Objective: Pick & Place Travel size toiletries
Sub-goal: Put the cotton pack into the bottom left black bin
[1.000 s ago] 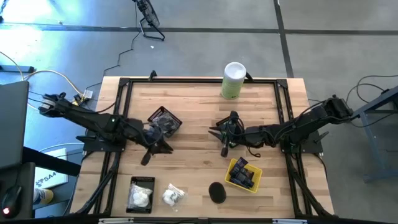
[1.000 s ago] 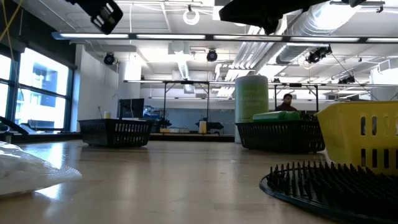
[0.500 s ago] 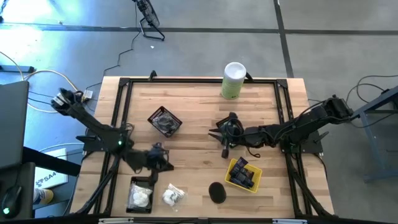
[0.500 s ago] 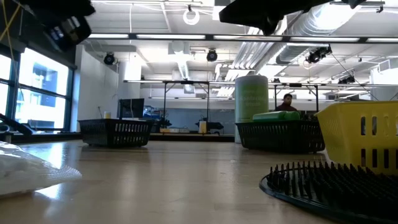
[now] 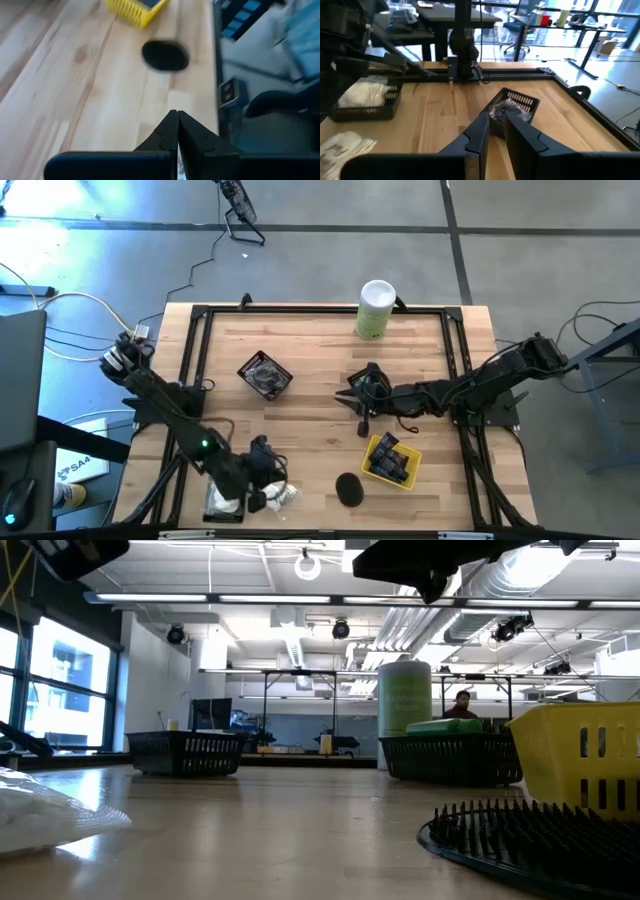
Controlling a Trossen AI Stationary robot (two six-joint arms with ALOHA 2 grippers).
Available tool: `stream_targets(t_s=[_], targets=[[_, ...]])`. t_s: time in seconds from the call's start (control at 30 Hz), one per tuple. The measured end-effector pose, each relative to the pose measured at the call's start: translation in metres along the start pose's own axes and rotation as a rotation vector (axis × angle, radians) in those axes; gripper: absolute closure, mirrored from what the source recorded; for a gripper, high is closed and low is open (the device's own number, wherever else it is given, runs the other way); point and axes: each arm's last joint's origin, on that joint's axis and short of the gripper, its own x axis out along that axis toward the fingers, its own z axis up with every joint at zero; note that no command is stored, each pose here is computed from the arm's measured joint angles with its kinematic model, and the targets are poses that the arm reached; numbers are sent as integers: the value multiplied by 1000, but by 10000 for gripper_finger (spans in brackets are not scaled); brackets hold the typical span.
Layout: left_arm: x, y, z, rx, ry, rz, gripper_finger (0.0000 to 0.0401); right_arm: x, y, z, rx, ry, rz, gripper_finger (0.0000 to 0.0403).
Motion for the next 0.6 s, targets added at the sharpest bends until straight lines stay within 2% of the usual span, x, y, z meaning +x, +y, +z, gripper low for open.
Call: stream_targets(t_s=[0.23,0.37,0.6], targets=[[17,-17,-17,-38,220,171,401,0,2,-5,-18,54,89,348],[28,-35,-24,-37,267,177,401,0,3,-6,-19,60,121,348],[34,-62,-17,-5,290,185,401,0,3,-6,-19,62,124,348]])
